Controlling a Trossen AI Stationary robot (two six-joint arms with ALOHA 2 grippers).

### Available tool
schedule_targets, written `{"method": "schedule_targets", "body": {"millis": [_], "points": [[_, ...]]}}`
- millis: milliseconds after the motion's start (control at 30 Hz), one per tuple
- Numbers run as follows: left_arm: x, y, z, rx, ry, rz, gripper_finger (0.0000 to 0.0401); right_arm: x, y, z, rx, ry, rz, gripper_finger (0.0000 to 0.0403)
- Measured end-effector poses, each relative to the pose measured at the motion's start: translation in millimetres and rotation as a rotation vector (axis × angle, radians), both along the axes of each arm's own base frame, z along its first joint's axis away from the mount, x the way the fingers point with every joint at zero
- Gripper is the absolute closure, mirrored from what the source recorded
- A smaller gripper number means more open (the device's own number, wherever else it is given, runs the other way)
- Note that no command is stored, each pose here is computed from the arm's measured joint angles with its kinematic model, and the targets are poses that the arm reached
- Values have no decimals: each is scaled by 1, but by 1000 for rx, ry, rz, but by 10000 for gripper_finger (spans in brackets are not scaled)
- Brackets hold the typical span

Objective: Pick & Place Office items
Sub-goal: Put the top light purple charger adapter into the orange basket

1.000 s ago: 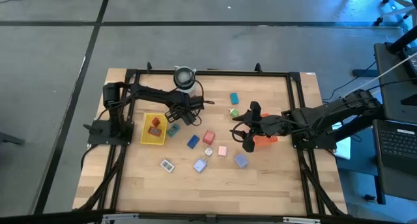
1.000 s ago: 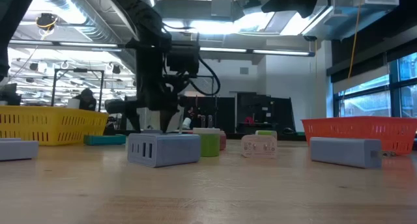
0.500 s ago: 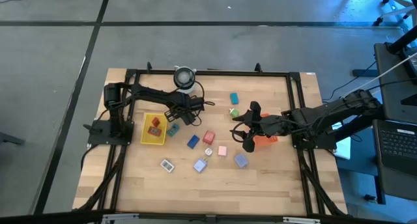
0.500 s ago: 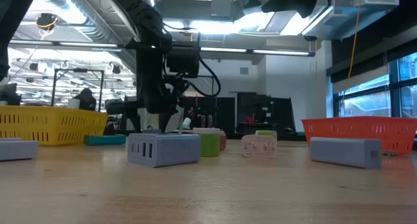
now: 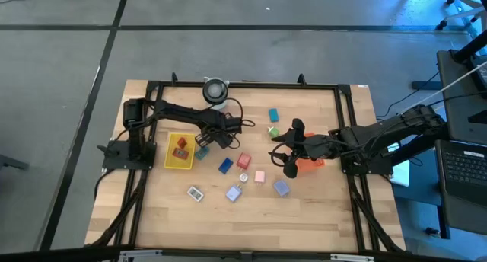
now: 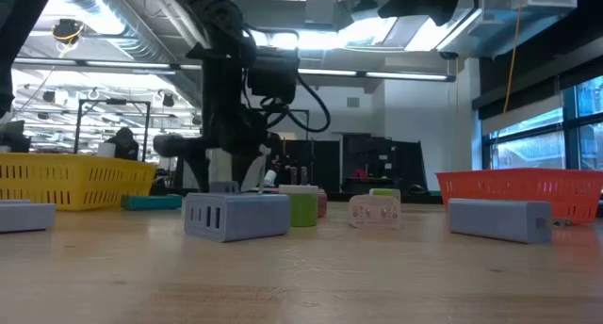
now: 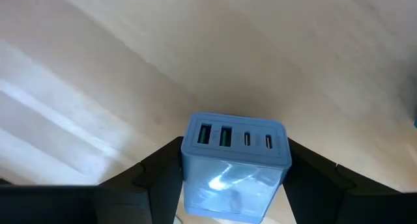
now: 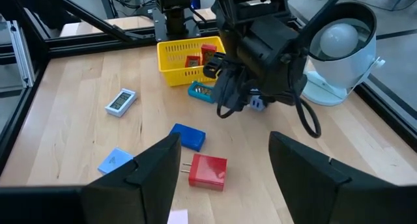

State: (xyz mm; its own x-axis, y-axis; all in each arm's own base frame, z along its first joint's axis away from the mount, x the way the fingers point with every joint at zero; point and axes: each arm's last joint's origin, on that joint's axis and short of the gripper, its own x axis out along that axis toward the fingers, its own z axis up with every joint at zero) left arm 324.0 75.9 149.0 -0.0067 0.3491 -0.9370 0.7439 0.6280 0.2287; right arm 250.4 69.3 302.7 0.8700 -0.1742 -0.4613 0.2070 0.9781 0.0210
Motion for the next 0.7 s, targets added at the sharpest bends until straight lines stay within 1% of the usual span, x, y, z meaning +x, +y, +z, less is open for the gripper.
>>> {"method": "schedule_targets", "body": {"millis": [67, 167, 233, 333, 533, 600, 700], "points": [[2, -2, 2, -13, -13, 14, 185, 0, 0, 0, 0, 0, 0, 170], [5, -7, 5, -63, -46, 50, 185, 0, 0, 0, 0, 0, 0, 170], [7, -10, 9, -102, -69, 96, 185, 0, 0, 0, -1, 0, 0, 170], [15, -12, 19, -186, -137, 187, 185, 0, 0, 0, -5, -1, -1, 170], [32, -10, 50, -348, -263, 336, 187, 0, 0, 0, -4, -4, -1, 170], [37, -8, 60, -392, -298, 366, 189, 0, 0, 0, -6, -4, -1, 170], [42, -7, 74, -429, -333, 391, 189, -2, -2, 1, -46, -2, -51, 170]]}}
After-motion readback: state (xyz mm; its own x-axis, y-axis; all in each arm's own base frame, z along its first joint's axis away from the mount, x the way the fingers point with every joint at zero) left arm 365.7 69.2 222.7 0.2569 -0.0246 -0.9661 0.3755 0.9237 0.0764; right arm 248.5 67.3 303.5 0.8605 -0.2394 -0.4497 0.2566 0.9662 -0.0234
